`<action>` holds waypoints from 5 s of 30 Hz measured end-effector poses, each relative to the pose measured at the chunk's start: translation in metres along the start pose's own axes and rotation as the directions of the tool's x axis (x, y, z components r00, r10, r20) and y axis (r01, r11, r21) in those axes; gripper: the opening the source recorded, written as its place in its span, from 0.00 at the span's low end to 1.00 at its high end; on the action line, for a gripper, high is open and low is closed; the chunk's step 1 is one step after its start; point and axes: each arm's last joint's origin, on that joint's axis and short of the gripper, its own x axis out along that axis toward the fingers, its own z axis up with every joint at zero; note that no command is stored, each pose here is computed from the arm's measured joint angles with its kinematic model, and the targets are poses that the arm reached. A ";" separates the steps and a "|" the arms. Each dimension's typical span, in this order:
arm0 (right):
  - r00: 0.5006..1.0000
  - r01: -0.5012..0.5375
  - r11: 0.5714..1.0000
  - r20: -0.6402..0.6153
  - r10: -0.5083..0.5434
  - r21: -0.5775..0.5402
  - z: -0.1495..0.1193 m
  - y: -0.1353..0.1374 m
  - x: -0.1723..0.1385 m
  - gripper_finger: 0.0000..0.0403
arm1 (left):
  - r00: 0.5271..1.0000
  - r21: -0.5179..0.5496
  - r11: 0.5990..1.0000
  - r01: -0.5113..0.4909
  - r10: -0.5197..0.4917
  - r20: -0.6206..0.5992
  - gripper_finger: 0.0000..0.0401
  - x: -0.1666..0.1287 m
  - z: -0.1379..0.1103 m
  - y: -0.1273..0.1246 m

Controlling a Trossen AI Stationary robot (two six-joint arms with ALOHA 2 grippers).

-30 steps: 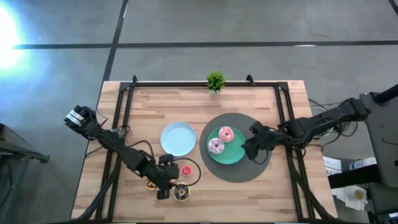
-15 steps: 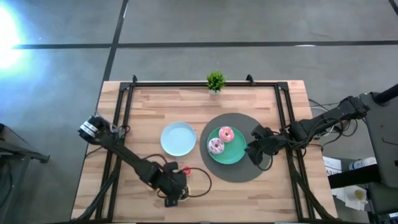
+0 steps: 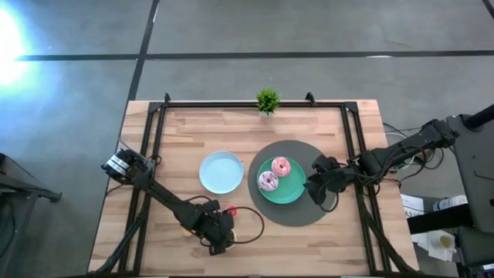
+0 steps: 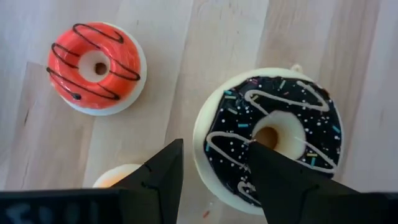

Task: Pick & Place donuts
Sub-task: Put the large black donut on the light green plate, then put the small orange donut on the light blue plate

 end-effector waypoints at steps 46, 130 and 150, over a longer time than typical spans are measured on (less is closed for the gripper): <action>0.953 -0.049 0.999 0.301 0.043 0.013 -0.004 -0.018 -0.056 0.36 | 0.911 0.043 0.997 -0.065 0.042 0.410 0.01 -0.038 0.186 0.088; 0.994 -0.022 1.000 0.108 0.023 -0.005 -0.021 0.014 -0.004 0.33 | 0.992 -0.162 0.981 0.102 -0.089 0.084 0.38 -0.008 0.027 0.098; 0.991 -0.008 1.000 0.134 0.009 -0.005 -0.021 0.014 -0.004 0.32 | 0.989 -0.189 0.973 0.131 -0.114 0.099 0.38 0.017 0.027 0.101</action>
